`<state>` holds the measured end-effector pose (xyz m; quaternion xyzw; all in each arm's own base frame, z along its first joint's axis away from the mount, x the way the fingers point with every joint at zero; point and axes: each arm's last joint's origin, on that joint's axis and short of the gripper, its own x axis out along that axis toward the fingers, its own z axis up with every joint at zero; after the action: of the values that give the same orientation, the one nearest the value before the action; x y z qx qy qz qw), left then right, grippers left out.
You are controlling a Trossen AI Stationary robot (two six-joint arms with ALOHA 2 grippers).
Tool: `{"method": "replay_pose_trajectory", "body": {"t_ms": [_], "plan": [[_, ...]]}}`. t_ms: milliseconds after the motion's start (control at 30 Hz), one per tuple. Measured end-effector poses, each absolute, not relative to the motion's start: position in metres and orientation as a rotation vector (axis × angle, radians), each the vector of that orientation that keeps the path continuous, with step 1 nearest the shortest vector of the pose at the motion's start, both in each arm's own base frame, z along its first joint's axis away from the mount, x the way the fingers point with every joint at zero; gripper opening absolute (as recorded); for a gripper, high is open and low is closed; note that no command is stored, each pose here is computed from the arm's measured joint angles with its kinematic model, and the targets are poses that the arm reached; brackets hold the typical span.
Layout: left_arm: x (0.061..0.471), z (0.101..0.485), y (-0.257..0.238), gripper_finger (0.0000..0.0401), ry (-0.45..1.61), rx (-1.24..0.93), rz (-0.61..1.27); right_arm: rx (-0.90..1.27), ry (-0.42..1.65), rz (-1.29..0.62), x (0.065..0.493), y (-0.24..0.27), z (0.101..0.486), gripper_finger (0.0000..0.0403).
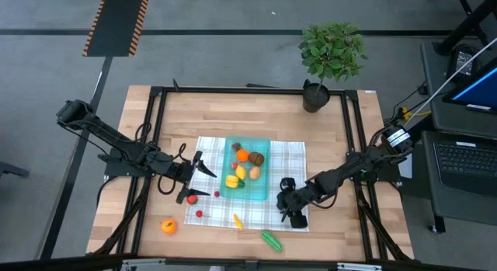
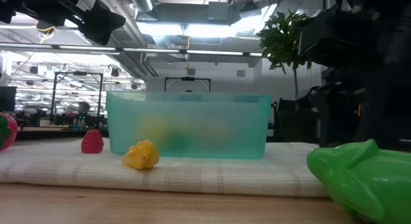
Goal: Pick and placing Produce into tupperware
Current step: Put the blackberry into the blue bin
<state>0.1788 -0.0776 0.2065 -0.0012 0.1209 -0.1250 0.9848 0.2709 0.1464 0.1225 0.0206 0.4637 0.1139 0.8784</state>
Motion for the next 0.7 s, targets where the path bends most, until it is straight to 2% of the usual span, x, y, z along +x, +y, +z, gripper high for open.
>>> {"method": "replay_pose_trajectory", "body": {"t_ms": [567, 700], "plan": [[0.1788, 0.2066, -0.0776, 0.0298, 0.243, -0.002, -0.251, 0.066, 0.97, 0.226, 0.271, 0.1464, 0.1224, 0.0105], [0.1788, 0.2065, -0.0776, 0.0298, 0.243, -0.002, -0.251, 0.066, 0.969, 0.225, 0.2711, 0.1464, 0.1225, 0.0101]]}}
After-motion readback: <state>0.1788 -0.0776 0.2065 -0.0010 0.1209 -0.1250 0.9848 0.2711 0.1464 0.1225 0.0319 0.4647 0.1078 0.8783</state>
